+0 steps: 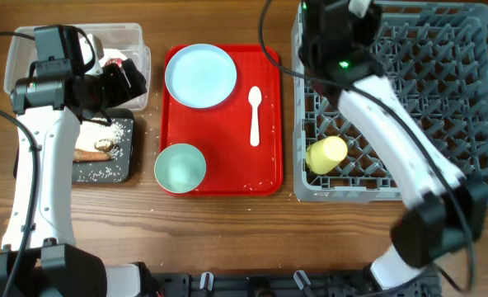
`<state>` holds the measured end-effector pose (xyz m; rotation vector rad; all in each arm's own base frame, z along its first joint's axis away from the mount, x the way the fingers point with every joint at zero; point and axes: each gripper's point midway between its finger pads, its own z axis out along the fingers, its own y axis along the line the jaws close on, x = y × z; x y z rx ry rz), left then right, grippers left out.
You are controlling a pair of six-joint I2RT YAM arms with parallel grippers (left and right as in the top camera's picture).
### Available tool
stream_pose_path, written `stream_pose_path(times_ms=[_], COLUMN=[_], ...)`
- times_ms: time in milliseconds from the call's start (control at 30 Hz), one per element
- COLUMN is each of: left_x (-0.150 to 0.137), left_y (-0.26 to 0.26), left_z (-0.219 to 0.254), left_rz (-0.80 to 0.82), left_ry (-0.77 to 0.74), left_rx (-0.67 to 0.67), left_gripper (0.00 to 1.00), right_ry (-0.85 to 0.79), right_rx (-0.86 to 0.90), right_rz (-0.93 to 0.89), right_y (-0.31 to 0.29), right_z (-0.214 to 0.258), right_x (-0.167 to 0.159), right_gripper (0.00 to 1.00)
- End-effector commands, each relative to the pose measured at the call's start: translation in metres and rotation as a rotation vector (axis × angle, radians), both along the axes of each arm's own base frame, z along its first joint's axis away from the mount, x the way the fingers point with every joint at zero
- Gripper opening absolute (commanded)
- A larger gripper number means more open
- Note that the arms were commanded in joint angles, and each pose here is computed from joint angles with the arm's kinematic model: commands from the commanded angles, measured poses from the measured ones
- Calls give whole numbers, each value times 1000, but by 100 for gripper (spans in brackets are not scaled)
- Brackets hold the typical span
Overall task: Sort waste into correct bins and load items into the dishwasher rack
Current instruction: 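Grasp a light-blue bowl with the right gripper and lift it, then place the light-blue bowl upright in the rack's back-left corner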
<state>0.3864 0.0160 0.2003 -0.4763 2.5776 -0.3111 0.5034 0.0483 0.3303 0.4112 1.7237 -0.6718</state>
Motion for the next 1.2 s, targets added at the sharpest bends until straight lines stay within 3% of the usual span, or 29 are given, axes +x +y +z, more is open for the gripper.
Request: stream_pose_path(times_ms=[0,100,267,600,800,1000,1067,1167], left_x=[2,2,2,2,2,2,2,2], left_y=[3,3,3,3,3,3,3,3], left_z=[1,1,1,1,1,1,1,1], left_rz=[2,2,2,2,2,2,2,2], left_ry=[-7,-7,-7,-7,-7,-7,-7,-7], left_rx=[9,8,8,8,8,8,8,8], left_gripper=[100,100,100,100,100,100,100,100], right_ry=[265,384,472,600,678,646,583,487], right_rx=[-351,-477,-513,-503,-550,-542,-479,-244], right_rz=[-113,-109,-67,128,199,269,295,524], right_y=[-28,-31,-24,14,43,70,74,104], right_z=[-33,-75,-126,-177,-190,-184,-165,-123], right_x=[23,48,61,59,46,44,44,29], right_gripper=[4,4,4,5,64,76,84,93])
